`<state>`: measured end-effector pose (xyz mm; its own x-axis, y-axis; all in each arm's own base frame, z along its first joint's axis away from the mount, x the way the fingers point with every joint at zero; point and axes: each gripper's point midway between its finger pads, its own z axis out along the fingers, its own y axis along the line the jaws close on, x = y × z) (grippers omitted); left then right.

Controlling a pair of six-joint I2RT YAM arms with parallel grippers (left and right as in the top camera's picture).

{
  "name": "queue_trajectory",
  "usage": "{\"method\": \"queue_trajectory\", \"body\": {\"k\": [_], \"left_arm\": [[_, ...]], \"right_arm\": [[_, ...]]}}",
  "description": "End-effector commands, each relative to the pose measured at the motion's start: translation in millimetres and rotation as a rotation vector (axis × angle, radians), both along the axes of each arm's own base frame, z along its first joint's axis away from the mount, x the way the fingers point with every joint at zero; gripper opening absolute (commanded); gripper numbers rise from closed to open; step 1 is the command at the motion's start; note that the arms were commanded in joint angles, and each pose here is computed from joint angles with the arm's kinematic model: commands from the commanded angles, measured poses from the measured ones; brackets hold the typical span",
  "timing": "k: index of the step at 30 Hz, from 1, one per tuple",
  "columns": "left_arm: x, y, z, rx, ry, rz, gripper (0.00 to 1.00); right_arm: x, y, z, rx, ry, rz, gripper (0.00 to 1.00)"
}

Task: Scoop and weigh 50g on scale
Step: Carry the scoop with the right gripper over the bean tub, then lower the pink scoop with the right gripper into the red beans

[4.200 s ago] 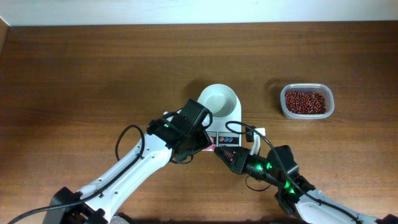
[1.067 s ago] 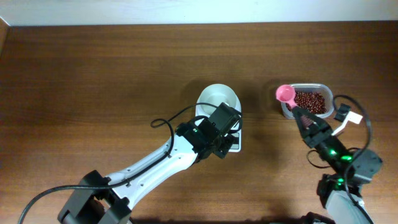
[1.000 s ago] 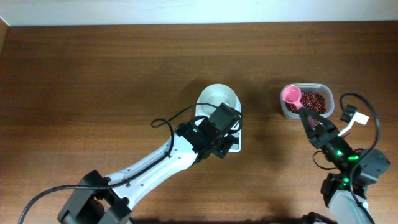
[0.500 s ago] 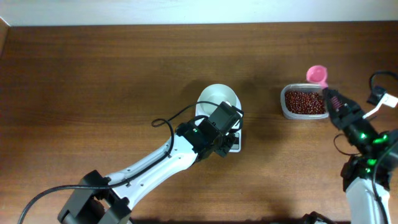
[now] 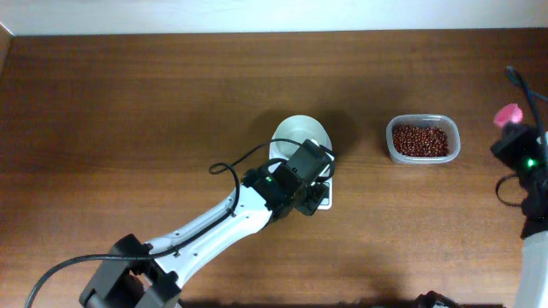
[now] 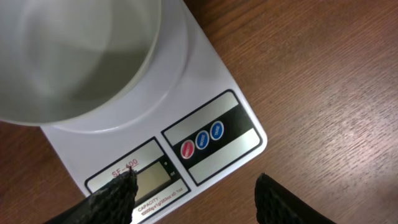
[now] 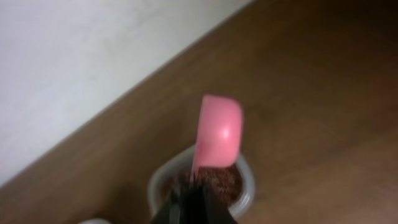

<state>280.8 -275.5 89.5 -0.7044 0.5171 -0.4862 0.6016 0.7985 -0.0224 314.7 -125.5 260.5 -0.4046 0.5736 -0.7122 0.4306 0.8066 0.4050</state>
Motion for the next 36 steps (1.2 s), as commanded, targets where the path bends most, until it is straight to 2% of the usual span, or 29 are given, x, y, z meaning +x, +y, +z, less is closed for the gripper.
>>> {"method": "queue_trajectory", "body": {"k": [1,3,4,6,7,8,9,13,15,17,19,23,28,36], "left_arm": [[0.8,-5.1,3.6,-0.011,-0.005,-0.013,0.66],[0.8,-5.1,3.6,-0.01,-0.005,-0.013,0.69],[0.7,-5.1,3.6,-0.011,-0.004,-0.013,0.73],[0.7,-5.1,3.6,-0.011,-0.004,-0.013,0.8],[0.6,-4.9,3.5,-0.01,-0.004,-0.013,0.82],[0.6,-4.9,3.5,-0.01,-0.004,-0.013,0.82],[0.6,-4.9,3.5,-0.01,-0.004,-0.013,0.86],[0.2,-4.5,3.2,-0.008,-0.002,-0.013,0.88],[0.1,-4.4,3.1,-0.007,-0.002,-0.013,0.89],[0.2,-4.5,3.2,-0.008,-0.002,-0.013,0.92],[0.1,-4.4,3.1,-0.007,-0.002,-0.013,0.94],[0.2,-4.5,3.2,-0.008,-0.002,-0.013,1.0],[0.2,-4.5,3.2,-0.008,-0.002,-0.013,0.99],[0.2,-4.5,3.2,-0.008,-0.002,-0.013,0.99]], "right_arm": [[-39.2,-4.1,11.2,-0.079,0.094,-0.09,0.04],[-70.1,14.2,-18.2,-0.049,0.264,-0.027,0.04],[-72.8,26.0,-23.7,-0.012,0.283,0.027,0.04],[-65.0,70.9,-17.7,0.063,0.207,0.302,0.04],[-63.1,81.5,-14.5,0.083,0.179,0.366,0.04],[-61.4,86.2,-13.5,0.096,0.167,0.397,0.04],[-59.6,87.4,-15.0,0.111,0.168,0.406,0.04],[-43.3,79.0,-46.3,0.204,0.265,0.41,0.04],[-29.8,93.9,-55.9,0.304,0.249,0.543,0.04],[-21.7,99.2,-68.4,0.405,0.284,0.602,0.04],[-22.4,89.7,-80.0,0.39,0.339,0.602,0.04],[-25.1,67.5,-78.1,0.402,0.314,0.528,0.04],[-21.7,80.1,-49.0,0.574,0.152,0.57,0.04],[-23.3,90.2,-38.5,0.622,0.103,0.614,0.04]]}}
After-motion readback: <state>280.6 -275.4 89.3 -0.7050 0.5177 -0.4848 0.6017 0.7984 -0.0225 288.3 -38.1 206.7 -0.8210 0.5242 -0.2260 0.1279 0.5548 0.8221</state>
